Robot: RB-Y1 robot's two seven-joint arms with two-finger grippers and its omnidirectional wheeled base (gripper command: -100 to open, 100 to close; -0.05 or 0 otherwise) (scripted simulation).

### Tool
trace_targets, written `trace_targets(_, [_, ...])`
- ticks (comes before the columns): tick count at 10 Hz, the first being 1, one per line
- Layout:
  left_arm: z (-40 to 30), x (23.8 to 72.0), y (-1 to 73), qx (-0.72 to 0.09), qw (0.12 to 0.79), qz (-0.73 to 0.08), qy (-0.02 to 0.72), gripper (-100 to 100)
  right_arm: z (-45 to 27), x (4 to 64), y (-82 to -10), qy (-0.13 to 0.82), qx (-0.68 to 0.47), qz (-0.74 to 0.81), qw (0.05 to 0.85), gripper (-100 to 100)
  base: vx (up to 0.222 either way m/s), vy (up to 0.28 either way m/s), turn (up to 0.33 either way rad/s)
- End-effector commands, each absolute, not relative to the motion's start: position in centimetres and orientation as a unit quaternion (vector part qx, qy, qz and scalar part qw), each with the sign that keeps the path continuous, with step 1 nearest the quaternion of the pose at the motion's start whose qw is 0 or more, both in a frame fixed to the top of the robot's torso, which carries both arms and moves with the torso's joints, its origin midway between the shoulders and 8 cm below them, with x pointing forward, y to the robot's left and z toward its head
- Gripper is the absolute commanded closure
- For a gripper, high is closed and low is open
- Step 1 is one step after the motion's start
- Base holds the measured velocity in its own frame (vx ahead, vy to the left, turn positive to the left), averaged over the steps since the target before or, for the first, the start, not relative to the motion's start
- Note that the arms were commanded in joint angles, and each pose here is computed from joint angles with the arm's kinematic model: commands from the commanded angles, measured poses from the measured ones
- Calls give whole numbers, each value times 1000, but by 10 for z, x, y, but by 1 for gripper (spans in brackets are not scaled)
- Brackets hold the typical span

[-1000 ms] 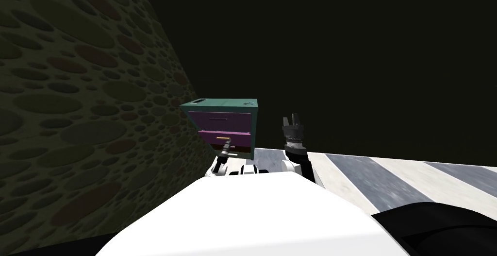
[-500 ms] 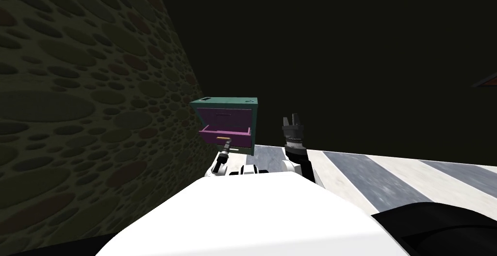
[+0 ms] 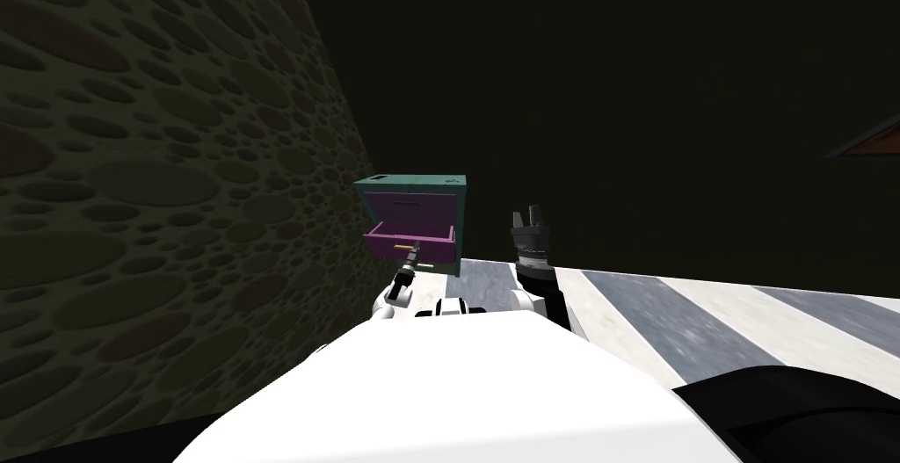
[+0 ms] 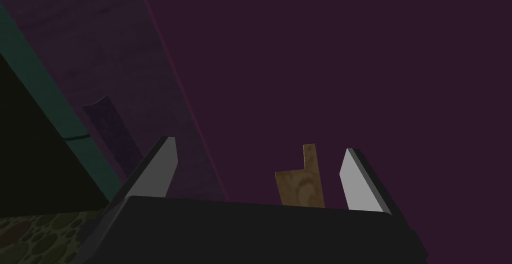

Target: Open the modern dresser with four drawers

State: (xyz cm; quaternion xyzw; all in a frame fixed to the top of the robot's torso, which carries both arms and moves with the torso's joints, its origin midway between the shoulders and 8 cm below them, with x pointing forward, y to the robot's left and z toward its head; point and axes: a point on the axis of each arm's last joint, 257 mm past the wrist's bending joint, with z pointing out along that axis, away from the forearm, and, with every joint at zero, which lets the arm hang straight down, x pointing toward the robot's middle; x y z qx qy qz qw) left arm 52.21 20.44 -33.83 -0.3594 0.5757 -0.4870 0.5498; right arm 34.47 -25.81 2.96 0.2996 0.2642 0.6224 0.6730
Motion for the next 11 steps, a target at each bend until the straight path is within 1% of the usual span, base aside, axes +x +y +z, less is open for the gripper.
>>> trace_targets(1, [-323,547,203,-359,549,-487,576,-100,30,345,-258,264,300,622,673,0,-74,-3,5])
trace_targets(4, [-304,570,202,-359,548,-488,576,-100,30,345,-258,264,300,622,673,0,-84,1,2])
trace_targets(6, [-313,564,202,-365,542,-483,582,-100,30,345,-258,264,300,622,673,0,-31,-5,8])
trace_targets(7, [-316,563,203,-367,541,-481,584,0,30,345,-258,264,300,622,673,0,0,0,0])
trace_targets(11, [-324,560,204,-372,537,-477,588,0,30,345,-258,264,300,622,673,0,0,0,0])
